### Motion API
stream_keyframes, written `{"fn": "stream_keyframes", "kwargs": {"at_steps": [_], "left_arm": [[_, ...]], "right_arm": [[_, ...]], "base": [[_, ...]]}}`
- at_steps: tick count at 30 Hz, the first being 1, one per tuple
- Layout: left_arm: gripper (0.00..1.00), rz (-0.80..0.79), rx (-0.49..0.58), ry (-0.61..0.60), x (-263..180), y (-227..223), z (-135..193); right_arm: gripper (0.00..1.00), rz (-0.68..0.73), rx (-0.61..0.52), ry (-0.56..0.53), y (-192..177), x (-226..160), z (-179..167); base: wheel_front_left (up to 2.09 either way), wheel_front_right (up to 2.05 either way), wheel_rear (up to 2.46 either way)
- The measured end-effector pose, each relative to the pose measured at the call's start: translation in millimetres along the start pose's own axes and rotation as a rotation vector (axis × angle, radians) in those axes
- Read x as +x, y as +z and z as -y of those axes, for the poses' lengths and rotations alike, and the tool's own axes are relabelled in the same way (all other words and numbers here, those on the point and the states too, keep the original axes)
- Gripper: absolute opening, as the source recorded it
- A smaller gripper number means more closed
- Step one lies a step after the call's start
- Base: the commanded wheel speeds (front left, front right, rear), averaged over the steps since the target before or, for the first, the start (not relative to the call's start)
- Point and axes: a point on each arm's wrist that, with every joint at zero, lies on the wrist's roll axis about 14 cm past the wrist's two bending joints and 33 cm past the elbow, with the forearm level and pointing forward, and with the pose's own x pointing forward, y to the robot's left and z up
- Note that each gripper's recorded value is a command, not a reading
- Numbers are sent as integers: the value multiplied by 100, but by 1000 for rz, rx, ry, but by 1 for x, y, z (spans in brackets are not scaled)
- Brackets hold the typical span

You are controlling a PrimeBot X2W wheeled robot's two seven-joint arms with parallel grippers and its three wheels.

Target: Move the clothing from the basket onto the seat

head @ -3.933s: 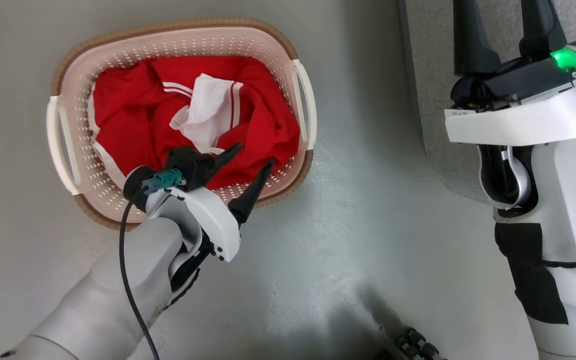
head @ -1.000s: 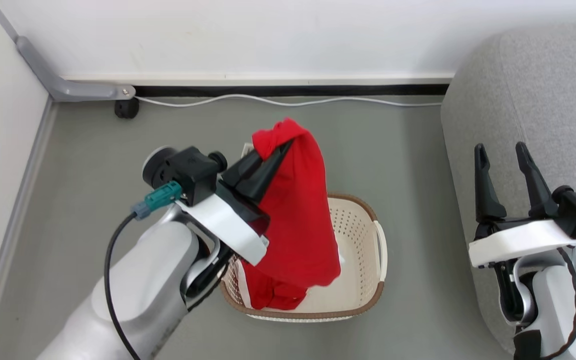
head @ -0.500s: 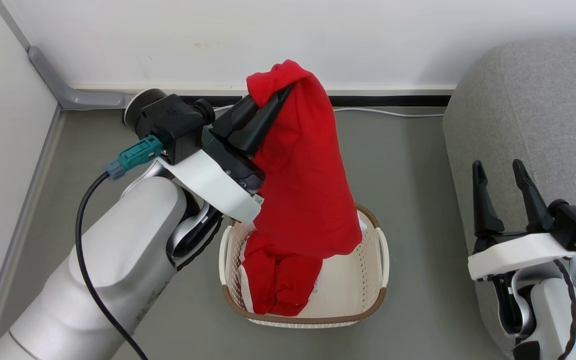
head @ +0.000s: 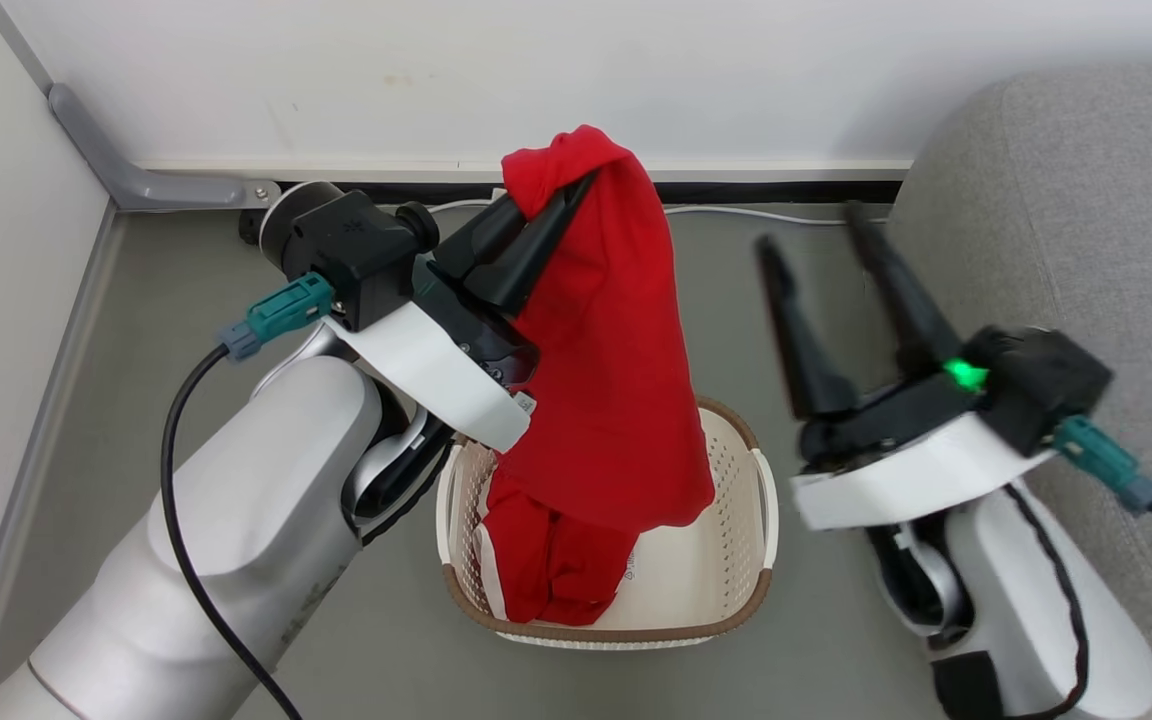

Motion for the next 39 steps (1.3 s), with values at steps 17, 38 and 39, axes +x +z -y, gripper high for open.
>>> {"fn": "stream_keyframes", "kwargs": {"at_steps": [17, 38, 39], "left_arm": [[0, -9, -3, -8, -3, -4, 6], [100, -6, 2, -1, -4, -5, 6], [100, -8, 1, -2, -4, -5, 7]], "right_arm": [[100, -322, -2, 254, -94, -10, -59], [0, -367, 16, 230, -106, 5, -57], [0, -360, 15, 225, -104, 6, -56]], "base": [[0, 0, 0], [0, 0, 0], [0, 0, 0]]}}
